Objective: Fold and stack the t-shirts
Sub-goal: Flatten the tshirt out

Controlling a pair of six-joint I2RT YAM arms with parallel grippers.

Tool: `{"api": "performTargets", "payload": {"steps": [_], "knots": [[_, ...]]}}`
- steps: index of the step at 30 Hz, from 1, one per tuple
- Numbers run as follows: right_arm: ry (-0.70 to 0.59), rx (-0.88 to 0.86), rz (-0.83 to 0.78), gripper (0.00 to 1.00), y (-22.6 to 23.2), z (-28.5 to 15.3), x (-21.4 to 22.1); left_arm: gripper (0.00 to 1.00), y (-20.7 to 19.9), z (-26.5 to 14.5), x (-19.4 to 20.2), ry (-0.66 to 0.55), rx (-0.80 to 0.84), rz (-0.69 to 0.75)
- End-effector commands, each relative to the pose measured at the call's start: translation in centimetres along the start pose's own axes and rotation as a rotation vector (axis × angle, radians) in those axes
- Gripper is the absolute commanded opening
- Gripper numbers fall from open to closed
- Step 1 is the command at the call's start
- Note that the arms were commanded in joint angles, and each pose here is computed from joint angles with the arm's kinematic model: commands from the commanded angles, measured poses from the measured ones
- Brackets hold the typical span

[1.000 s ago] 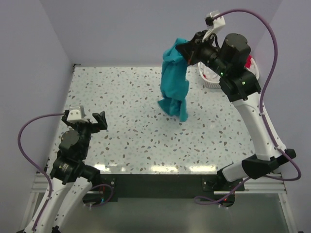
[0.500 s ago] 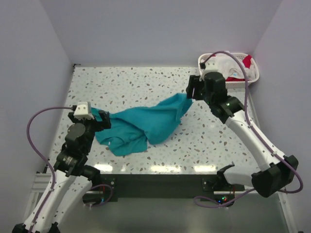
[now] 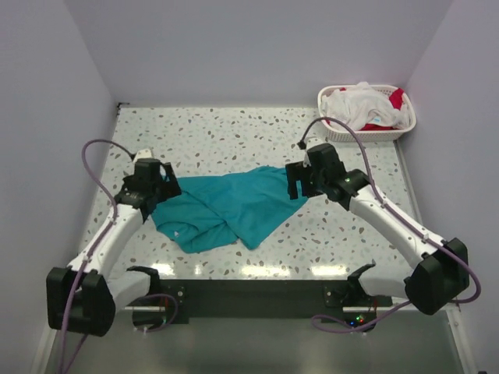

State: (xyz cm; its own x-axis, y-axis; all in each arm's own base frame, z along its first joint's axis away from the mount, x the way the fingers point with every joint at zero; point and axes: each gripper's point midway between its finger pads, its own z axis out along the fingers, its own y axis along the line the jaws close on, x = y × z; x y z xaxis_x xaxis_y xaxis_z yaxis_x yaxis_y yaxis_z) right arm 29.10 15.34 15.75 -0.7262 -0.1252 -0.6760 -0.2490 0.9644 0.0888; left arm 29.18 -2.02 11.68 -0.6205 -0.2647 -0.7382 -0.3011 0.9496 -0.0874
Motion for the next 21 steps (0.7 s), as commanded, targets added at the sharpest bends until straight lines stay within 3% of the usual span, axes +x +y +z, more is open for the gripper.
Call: {"api": "performTargets", "payload": {"steps": [1, 5, 7, 9, 16, 21], "knots": [[0.018, -0.165, -0.097, 0.85, 4.6, 0.5, 0.6, 1.0, 3.7, 2.3, -2.0, 0.016, -0.065, -0.235], [0.044, -0.226, -0.19, 0.85, 7.7, 1.0, 2.0, 1.0, 6.7, 6.3, -2.0, 0.088, -0.107, -0.38], [0.053, -0.253, -0.225, 0.85, 9.1, 1.1, 2.7, 0.96, 7.9, 7.5, -4.0, 0.071, -0.105, -0.456], [0.067, -0.263, -0.239, 0.85, 9.8, 1.5, 3.4, 0.87, 8.9, 9.1, -4.3, 0.085, -0.12, -0.49], [0.082, -0.319, -0.305, 0.85, 12.5, 1.5, 5.1, 0.84, 9.9, 13.1, -7.5, 0.065, -0.115, -0.497], [0.096, -0.341, -0.319, 0.85, 12.9, 1.5, 5.7, 0.8, 9.4, 15.4, -5.6, 0.146, -0.096, -0.505]]}}
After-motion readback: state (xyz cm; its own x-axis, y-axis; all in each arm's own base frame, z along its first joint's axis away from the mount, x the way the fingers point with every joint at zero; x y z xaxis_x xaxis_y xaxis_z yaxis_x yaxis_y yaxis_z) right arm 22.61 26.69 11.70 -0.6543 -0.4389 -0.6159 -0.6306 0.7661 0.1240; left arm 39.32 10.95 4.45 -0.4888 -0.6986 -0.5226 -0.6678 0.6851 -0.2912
